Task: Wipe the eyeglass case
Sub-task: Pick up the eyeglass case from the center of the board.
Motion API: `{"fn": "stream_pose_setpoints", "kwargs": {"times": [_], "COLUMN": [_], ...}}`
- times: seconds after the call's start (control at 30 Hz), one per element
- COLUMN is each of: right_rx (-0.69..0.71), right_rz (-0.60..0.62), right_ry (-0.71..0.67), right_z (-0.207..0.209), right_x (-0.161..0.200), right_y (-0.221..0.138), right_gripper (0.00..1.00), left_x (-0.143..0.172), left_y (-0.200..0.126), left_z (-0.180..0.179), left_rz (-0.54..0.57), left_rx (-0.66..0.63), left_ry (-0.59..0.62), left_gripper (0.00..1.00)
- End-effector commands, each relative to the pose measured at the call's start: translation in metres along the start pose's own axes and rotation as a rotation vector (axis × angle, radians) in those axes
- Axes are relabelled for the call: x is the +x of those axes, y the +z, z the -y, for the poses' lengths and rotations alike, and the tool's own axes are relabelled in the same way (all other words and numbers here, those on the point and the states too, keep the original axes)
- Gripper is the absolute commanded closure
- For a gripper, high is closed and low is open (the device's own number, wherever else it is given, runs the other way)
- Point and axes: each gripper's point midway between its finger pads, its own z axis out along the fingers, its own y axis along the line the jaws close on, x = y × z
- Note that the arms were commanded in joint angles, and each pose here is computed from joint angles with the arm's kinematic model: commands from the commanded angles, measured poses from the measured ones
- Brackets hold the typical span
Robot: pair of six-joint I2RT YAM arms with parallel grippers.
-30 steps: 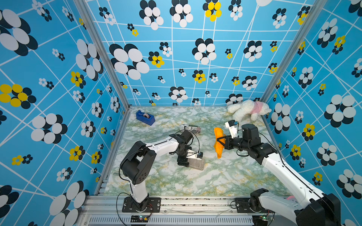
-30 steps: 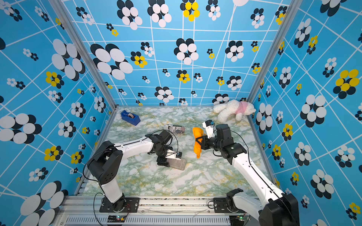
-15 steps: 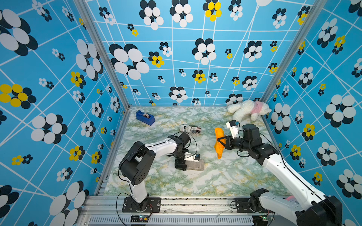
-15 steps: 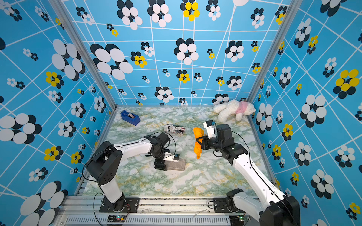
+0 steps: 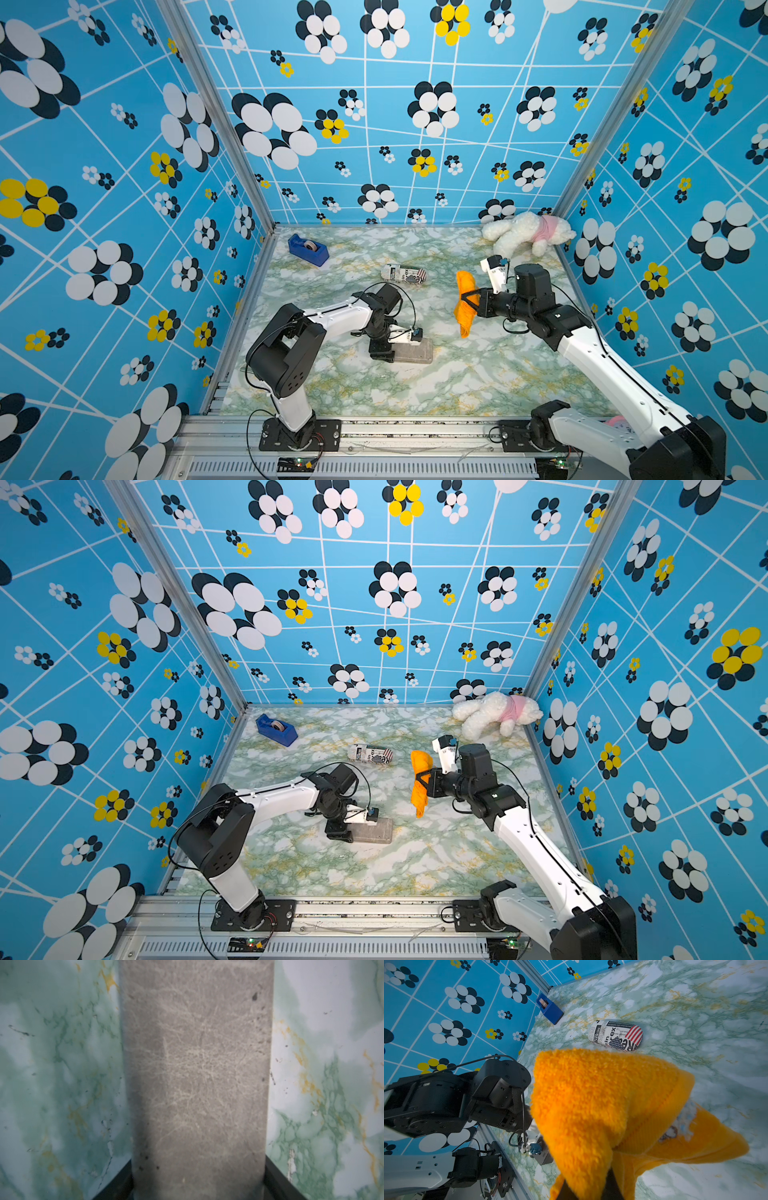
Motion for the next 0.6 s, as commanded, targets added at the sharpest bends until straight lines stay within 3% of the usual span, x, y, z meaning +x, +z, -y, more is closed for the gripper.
{"fn": "stream_pose_setpoints", "kwargs": {"times": [0.0,0.23,0.47,0.57], "right_rx": [-0.027,-0.037,-0.044,-0.073], "right_rz": [0.005,-0.108,-0.228,-0.25], "right_ry": [0.04,0.211,0.377,0.401], "right_z": [-0.007,0.003,0.013,0.007], "right_x": [-0.003,0.031,0.076,0.089], "right_y": [-0.006,0.01,0.034,0.055], "right_gripper": [1.0,1.0,1.0,1.0], "left_x": [-0.003,-0.029,-0.046,-0.046], "left_y": [-0.008,-0.021,-0.007,0.004], "left_z": [0.004,0.001,-0.008,-0.007], "left_rz": [0.014,0.062,0.069,0.03], "left_rx": [-0.01,-0.036,-0.062,-0.053], "left_ry": [-0.04,-0.07,-0.189,-0.187], "left_gripper": [0.38,0.43,0.44,0.5]}}
